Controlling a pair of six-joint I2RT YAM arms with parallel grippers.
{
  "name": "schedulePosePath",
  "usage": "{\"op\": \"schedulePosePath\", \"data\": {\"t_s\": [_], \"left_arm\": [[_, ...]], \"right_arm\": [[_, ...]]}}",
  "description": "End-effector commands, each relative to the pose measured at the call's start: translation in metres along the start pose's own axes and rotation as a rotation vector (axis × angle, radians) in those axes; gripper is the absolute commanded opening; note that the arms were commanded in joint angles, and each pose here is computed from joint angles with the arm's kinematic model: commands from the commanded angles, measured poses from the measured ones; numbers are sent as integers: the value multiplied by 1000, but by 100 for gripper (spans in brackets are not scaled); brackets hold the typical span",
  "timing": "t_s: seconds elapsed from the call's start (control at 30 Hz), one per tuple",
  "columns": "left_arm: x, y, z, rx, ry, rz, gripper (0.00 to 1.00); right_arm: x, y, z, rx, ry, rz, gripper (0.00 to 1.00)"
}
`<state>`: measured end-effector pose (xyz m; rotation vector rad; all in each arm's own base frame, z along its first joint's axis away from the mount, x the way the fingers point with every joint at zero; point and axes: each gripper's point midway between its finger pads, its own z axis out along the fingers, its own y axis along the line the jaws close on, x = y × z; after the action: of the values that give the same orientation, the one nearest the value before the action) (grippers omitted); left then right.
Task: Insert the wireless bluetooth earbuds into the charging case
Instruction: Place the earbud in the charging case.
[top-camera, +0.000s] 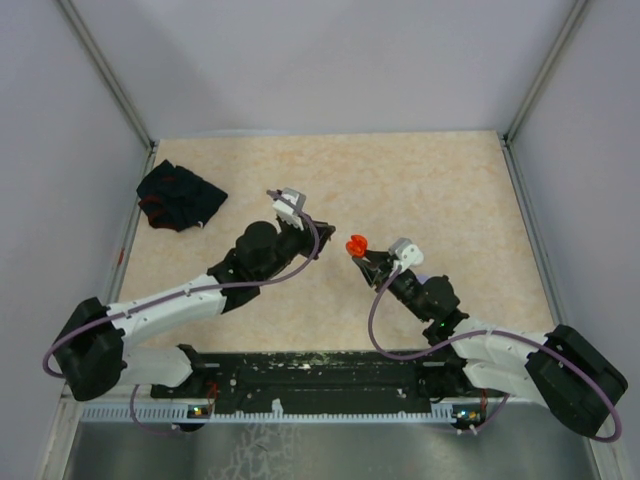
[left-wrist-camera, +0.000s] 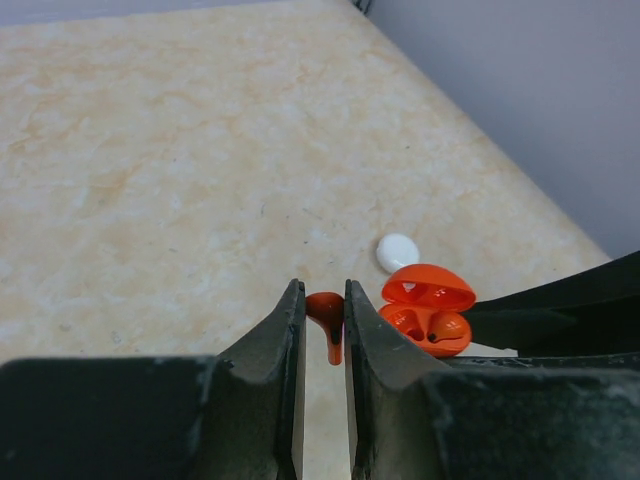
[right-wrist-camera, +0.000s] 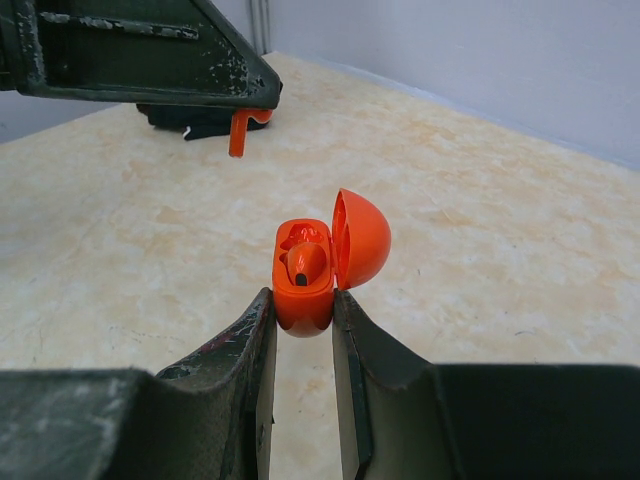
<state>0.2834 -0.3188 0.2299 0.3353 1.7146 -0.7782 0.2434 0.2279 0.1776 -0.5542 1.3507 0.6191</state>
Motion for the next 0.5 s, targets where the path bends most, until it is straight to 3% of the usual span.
{"op": "schedulePosePath", "data": {"t_s": [0.0, 0.47], "left_arm": [[-32, -33, -6, 125, -161, -26, 21], [-28, -64, 2, 202, -245, 48, 21]], "right_arm": [[-33, 1, 5, -2, -122, 1, 0], [-39, 6, 2, -30, -153, -2, 0]]}}
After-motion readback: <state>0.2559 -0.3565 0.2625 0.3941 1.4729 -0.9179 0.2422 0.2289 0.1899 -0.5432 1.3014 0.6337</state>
